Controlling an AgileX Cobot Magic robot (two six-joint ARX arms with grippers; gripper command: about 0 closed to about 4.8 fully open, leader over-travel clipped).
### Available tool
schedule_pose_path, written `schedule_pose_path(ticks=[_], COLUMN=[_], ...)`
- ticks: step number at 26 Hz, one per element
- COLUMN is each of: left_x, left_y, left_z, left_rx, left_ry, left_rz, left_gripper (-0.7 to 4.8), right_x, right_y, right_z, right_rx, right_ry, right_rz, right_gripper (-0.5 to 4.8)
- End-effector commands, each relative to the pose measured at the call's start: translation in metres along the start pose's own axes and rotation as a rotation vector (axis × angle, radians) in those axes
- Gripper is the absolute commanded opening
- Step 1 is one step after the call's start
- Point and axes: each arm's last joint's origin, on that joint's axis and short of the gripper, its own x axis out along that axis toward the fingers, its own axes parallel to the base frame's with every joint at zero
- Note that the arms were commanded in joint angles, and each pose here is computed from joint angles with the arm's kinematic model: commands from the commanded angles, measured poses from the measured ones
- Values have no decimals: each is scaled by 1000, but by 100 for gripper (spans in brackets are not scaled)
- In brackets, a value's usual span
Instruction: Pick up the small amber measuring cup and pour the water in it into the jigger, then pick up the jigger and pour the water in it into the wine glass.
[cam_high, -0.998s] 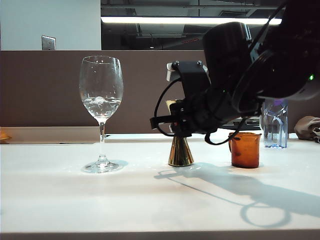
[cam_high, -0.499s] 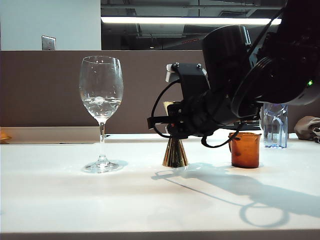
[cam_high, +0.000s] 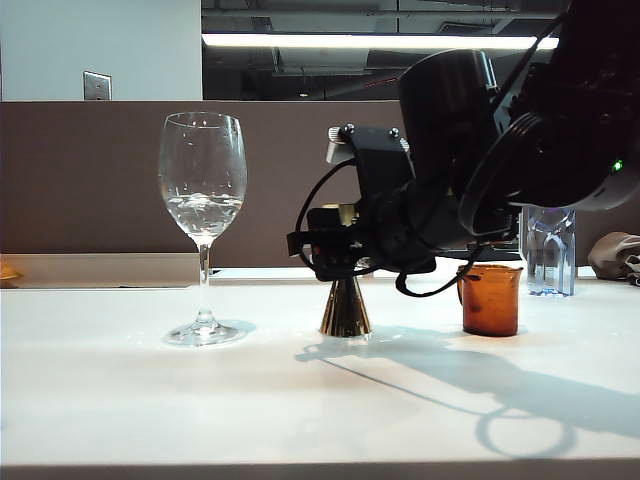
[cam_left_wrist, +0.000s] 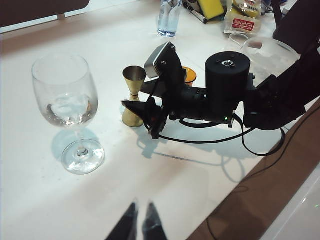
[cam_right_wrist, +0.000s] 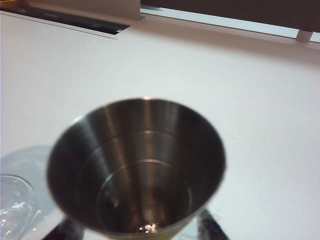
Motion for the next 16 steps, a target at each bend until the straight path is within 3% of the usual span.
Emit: schedule_pose_path(ticks=[1,5,7,16], left_x=[-1,-1,-1,-1], left_y=[0,0,0,0], left_z=[2,2,2,2], left_rx=[6,6,6,6], left_ry=[-15,-15,-15,-15], left_rz=[-4,-4,-4,-4], left_gripper=[26,26,26,26], right_x=[-1,-7,-16,-100], right_y=[3,4,3,-16], right_z=[3,1,0,9], right_rx=[5,9,8,6], right_ry=[-25,-50,-50,-104], right_rz=[6,1,-67,-136], right_gripper=[286,351,391,376])
